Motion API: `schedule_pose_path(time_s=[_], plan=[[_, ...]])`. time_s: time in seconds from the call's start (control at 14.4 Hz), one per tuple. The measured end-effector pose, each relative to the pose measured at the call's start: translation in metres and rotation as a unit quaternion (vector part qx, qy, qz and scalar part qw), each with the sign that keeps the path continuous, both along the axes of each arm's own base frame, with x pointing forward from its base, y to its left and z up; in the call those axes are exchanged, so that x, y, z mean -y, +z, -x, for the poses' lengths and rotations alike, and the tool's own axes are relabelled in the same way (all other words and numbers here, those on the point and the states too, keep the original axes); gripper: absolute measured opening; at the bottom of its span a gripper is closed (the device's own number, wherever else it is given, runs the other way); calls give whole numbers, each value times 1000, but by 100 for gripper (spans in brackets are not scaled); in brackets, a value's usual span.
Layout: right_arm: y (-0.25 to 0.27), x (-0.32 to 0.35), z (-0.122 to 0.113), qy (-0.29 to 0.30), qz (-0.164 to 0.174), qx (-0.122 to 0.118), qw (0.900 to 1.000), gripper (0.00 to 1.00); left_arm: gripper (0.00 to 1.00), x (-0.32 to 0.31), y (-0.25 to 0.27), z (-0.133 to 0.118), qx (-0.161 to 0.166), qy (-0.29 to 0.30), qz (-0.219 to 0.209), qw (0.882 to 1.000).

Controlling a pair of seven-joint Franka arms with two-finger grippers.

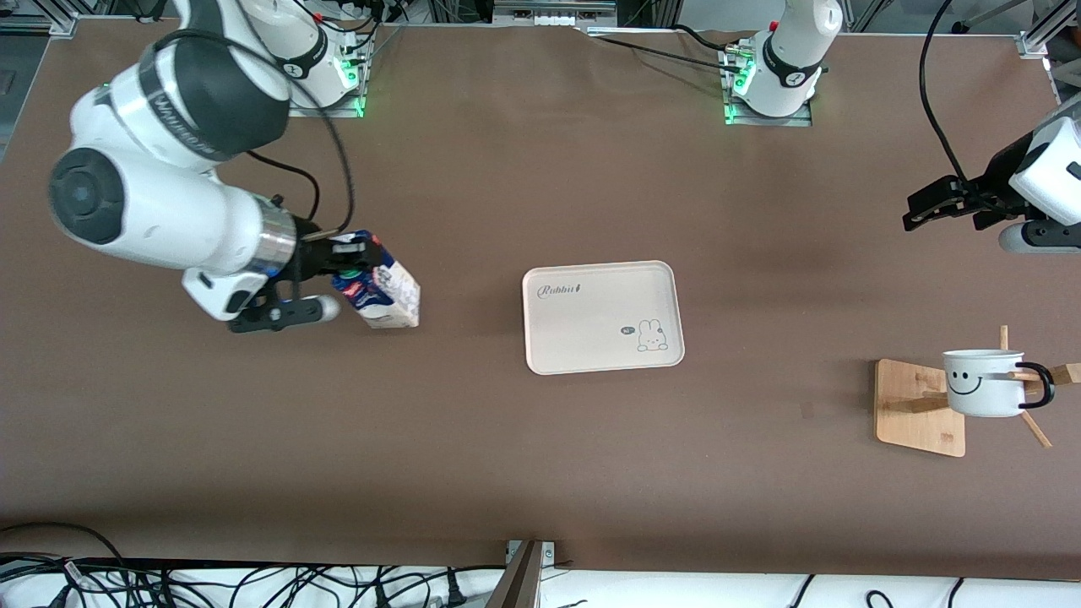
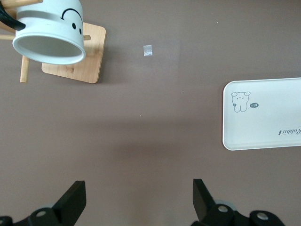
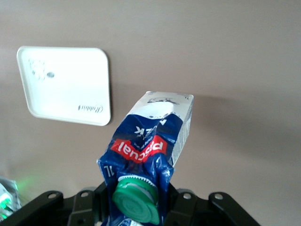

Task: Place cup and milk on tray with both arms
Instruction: 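Carry the milk carton with the right gripper over the white tray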

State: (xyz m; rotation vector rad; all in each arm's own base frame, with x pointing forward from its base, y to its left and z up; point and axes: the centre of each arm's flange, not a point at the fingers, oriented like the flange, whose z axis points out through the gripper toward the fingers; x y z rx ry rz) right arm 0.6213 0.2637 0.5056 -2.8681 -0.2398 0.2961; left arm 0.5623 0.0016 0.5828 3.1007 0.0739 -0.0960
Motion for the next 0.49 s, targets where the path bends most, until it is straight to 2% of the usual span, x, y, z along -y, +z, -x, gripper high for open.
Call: schedule_pose_path(time_s=[0.28, 0.49], plan=[[-4, -72, 24, 42, -11, 22, 999, 36, 100, -6, -5, -2, -4, 5, 0, 1000], [-15, -130, 39, 5, -19, 41, 999, 35, 100, -7, -5, -2, -5, 6, 0, 1000]])
